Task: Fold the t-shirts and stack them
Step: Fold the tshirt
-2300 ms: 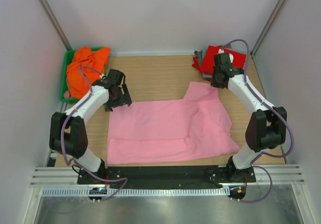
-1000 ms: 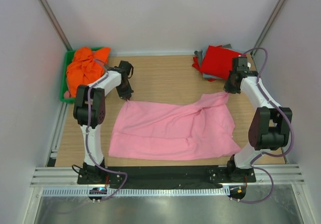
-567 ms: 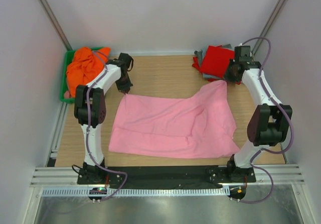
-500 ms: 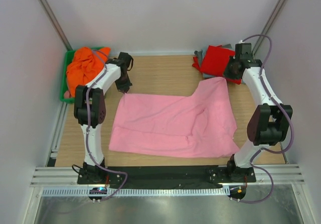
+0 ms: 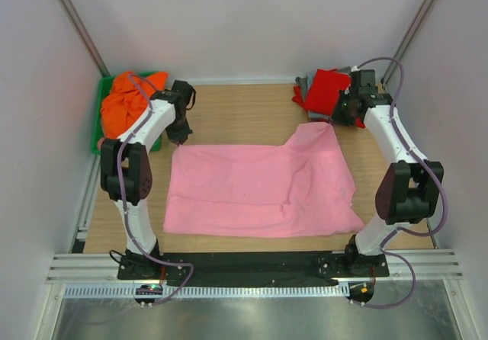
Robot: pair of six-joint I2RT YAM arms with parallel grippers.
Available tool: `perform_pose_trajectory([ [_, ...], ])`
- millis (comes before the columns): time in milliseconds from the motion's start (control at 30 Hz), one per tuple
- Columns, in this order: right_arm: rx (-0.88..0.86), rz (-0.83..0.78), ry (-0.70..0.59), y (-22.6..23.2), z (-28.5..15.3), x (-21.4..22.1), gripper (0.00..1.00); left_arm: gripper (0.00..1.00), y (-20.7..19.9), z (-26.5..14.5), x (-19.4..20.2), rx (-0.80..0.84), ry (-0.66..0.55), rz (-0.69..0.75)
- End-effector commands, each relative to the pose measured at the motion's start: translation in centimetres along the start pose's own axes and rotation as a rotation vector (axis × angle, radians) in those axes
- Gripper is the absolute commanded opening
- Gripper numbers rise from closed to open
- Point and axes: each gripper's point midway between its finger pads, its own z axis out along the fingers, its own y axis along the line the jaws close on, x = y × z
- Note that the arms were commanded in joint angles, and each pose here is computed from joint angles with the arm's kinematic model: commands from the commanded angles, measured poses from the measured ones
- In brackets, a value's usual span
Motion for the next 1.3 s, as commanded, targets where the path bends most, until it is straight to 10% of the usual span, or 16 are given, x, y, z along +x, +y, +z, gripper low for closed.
perform_pose_trajectory([
  [0, -0.01, -0.032, -0.084, 0.7, -3.9, -1.1, 0.01, 0.0, 1.5, -1.7, 0.0, -0.005, -0.036, 0.01],
  [567, 0.216, 0.177, -0.126, -6.6, -9.6, 10.2, 0.01, 0.0, 5.1, -1.6, 4.9, -0.046, -0.02, 0.024],
  [1267, 0.272, 0.289, -0.245, -8.6, -13.8, 12.0, 0.01, 0.0, 7.9, -2.8, 8.0, -0.071, -0.025, 0.047],
])
